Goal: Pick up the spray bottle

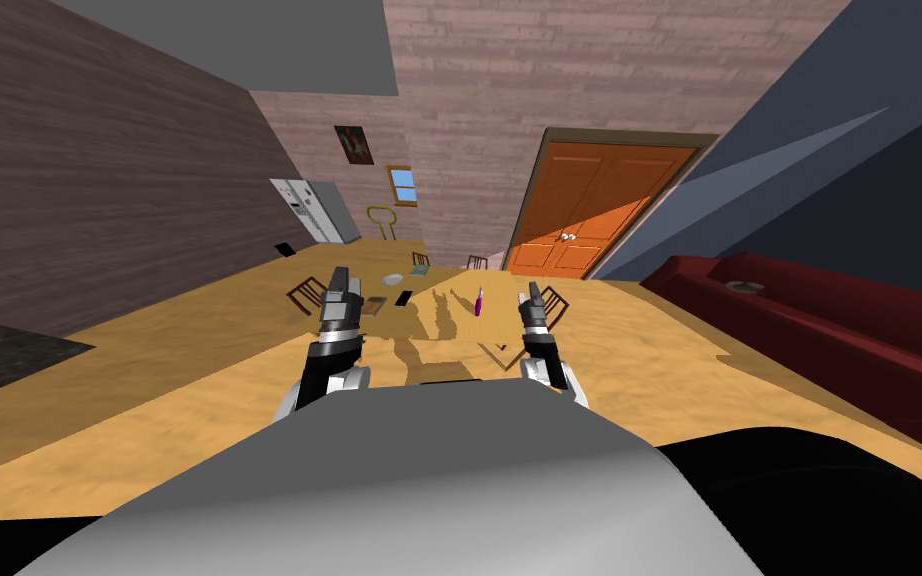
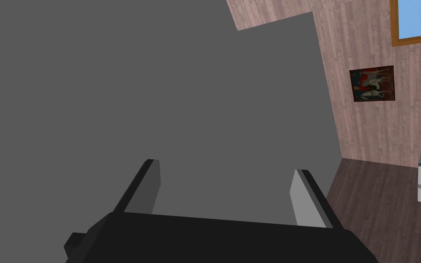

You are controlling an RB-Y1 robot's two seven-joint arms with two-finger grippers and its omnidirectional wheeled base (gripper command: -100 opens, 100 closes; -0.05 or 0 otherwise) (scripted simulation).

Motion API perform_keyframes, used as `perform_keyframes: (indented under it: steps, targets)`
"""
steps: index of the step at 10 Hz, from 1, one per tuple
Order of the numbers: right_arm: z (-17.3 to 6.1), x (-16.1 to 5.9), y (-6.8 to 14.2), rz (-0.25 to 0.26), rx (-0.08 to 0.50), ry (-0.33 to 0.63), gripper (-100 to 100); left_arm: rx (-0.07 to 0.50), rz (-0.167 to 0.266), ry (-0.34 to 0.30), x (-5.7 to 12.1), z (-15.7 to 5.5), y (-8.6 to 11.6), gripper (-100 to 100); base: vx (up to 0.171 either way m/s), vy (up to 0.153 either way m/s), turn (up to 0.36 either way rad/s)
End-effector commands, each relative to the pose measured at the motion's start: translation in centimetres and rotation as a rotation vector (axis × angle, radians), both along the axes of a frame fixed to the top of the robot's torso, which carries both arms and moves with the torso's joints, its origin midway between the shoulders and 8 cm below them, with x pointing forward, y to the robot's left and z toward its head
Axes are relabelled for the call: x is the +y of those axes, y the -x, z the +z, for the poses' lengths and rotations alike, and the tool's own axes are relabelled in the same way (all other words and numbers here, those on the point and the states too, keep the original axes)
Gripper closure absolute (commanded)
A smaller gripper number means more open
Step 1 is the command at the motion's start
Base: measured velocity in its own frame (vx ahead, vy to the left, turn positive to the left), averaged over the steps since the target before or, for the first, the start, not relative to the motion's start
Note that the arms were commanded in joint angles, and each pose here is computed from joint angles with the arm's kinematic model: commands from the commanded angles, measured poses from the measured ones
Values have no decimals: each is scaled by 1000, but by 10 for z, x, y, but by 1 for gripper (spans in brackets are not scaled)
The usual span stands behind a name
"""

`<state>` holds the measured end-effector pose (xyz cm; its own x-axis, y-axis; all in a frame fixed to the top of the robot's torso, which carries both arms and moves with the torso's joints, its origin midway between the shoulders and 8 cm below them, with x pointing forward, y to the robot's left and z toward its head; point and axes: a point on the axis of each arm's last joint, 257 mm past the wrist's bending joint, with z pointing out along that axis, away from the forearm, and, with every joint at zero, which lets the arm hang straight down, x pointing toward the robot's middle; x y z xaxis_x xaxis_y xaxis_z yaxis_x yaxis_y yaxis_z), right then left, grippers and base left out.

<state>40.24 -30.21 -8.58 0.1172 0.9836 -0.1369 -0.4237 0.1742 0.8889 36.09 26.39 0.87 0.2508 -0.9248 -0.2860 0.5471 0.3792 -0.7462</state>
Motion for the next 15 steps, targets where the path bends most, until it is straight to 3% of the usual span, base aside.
perform_keyframes:
  steps: [1, 15]
  targets:
    - [-12, 2, -10, -16, 22, 72, -100, 0, 0, 0, 0, 0, 0, 0, -73, 85, -27]
    - [-100, 7, -74, -100, 183, 455, -100, 0, 0, 0, 0, 0, 0, 0, -35, 52, -14]
